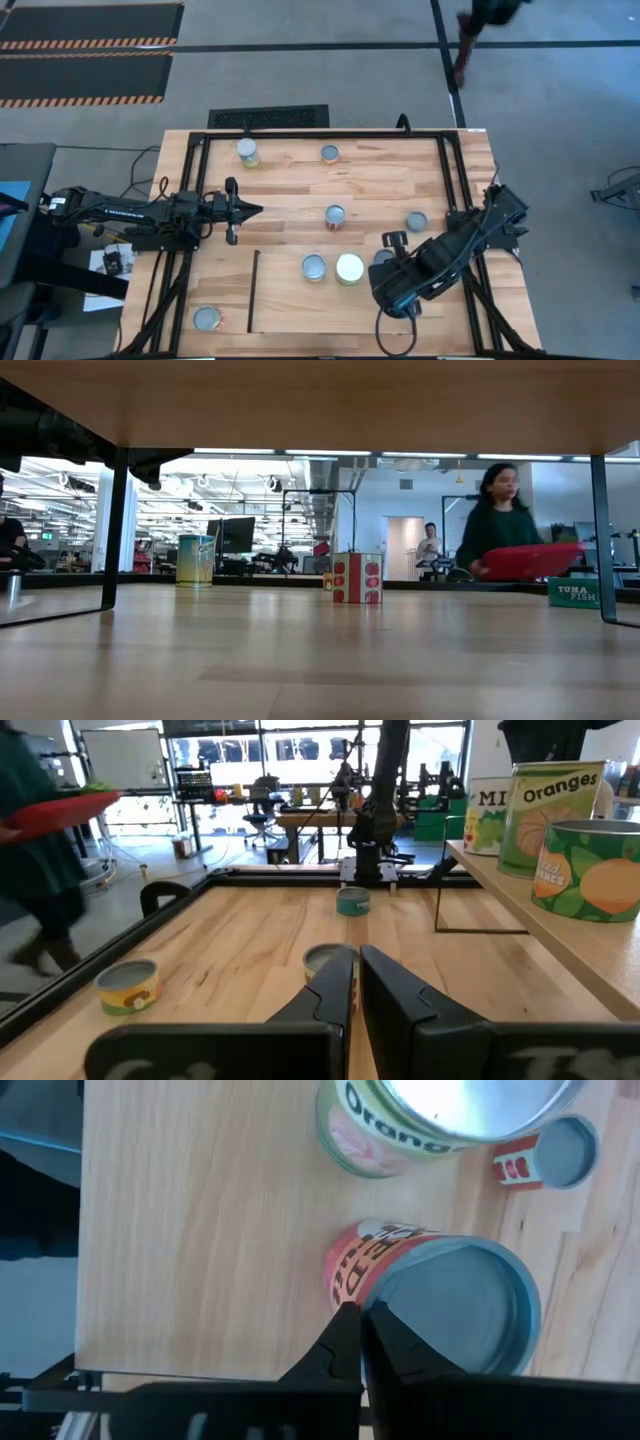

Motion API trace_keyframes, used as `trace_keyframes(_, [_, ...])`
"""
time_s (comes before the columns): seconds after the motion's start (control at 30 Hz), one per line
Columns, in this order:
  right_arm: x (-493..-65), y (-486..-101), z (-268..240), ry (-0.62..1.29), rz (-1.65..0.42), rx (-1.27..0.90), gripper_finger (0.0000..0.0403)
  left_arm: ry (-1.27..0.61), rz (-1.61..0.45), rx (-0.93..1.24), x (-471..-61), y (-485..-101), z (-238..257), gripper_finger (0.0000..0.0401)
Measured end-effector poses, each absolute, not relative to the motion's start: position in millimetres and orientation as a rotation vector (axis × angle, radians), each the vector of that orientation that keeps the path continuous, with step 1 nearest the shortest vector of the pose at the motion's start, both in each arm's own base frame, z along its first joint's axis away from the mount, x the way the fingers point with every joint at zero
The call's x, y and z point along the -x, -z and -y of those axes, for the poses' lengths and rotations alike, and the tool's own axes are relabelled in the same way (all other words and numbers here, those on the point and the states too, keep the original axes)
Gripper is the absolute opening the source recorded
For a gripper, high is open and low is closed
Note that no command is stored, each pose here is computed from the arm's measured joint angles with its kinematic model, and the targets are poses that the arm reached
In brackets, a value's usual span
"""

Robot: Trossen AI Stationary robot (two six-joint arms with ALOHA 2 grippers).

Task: Pick and place cans onto a shelf
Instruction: Put the red mixed fruit can on the shelf, then put the yellow mushroom can on the shelf

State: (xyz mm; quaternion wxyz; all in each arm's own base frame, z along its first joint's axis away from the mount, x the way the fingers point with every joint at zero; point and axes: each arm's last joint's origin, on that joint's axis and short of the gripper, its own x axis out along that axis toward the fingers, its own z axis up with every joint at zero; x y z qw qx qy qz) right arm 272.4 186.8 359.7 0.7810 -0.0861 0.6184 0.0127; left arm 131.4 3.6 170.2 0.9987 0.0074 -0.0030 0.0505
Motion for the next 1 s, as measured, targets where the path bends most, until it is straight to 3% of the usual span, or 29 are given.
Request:
trace_keyframes(0.23, [-274.1, -360.2, -188.8, -0.048, -1.345, 0.169, 0.0016, -0.101, 0.006, -0.015, -131.4, -170.2, -3.6, 0.0013])
trace_keyframes(1.0, [-275.6, -361.5, -190.1, -0.072, -1.321, 0.167, 0.0120, -0.101, 0.005, -0.015, -131.4, -170.1, -3.6, 0.0013])
